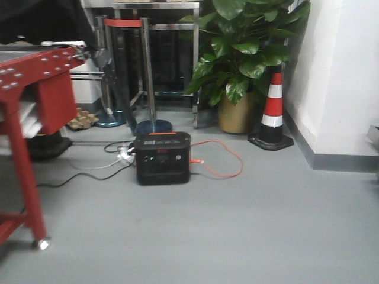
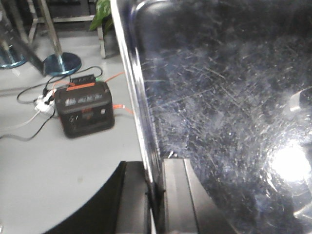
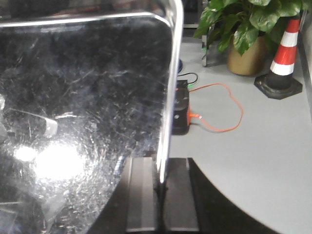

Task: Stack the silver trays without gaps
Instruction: 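Drive past the plant and cone to the second rack carrying the tray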

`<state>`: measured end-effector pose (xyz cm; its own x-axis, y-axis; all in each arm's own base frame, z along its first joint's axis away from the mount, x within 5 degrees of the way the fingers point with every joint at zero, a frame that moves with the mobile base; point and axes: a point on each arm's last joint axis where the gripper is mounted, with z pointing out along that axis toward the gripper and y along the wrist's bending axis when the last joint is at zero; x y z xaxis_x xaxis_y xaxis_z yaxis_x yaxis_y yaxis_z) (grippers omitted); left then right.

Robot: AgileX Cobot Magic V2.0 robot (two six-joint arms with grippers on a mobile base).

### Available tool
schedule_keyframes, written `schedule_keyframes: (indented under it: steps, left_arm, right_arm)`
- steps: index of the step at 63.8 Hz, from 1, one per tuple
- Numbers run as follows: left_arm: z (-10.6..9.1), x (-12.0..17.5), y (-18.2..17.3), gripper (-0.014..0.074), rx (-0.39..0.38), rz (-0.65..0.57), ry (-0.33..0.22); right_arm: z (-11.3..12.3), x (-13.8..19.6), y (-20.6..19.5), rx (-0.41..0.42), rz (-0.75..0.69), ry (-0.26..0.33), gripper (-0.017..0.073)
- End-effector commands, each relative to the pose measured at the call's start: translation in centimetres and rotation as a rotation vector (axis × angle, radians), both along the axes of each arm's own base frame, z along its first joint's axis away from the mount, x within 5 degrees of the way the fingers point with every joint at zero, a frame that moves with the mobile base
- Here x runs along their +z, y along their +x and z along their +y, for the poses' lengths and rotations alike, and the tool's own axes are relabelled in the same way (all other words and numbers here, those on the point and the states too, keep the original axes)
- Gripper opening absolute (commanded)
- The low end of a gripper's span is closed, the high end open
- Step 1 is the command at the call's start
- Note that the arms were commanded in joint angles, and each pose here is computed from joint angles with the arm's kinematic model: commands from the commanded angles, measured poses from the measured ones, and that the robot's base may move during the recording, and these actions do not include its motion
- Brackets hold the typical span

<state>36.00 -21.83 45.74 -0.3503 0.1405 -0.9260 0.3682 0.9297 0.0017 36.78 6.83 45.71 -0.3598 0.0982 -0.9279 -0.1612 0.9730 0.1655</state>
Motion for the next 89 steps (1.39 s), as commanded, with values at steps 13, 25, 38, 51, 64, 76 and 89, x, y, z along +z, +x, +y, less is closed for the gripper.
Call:
schedule_keyframes:
  steps: [13,25,38,51,64,76,89]
  left_arm:
    - [-0.38,1.03,-0.45,-0.0004,-0.029,-0.058,-0.022]
    - [-0.17,1.04,-0.33,-0.0004,-0.022,-0.061,-0.017]
    - [-0.11,1.06,-0.29,-0.0004,-0.018,-0.068,-0.007]
    - [-0.09,1.06,-0.29,-0.0004,-0.017,-0.069,-0.005]
    - [-0.09,1.06,-0.29,-0.0004,-0.017,-0.069,-0.005]
    - [-0.09,1.06,-0.29,-0.0004,-0.017,-0.069,-0.005]
    - [-0.02,1.06,-0.24,-0.0004,-0.015,-0.07,-0.004]
  right_arm:
    - [0.45,0.76,0.1,0.015,-0.068,0.017,-0.008]
    - [0.45,0.84,0.08,0.014,-0.073,0.018,-0.008]
    - [0.45,0.84,0.08,0.014,-0.073,0.018,-0.008]
    - [0.45,0.84,0.08,0.014,-0.073,0.018,-0.008]
    - [0.45,0.84,0.08,0.014,-0.073,0.018,-0.008]
    - [0.47,0.69,0.23,0.014,-0.07,0.018,-0.008]
    - [0.56,0.25,0.77,0.012,-0.07,0.018,-0.008]
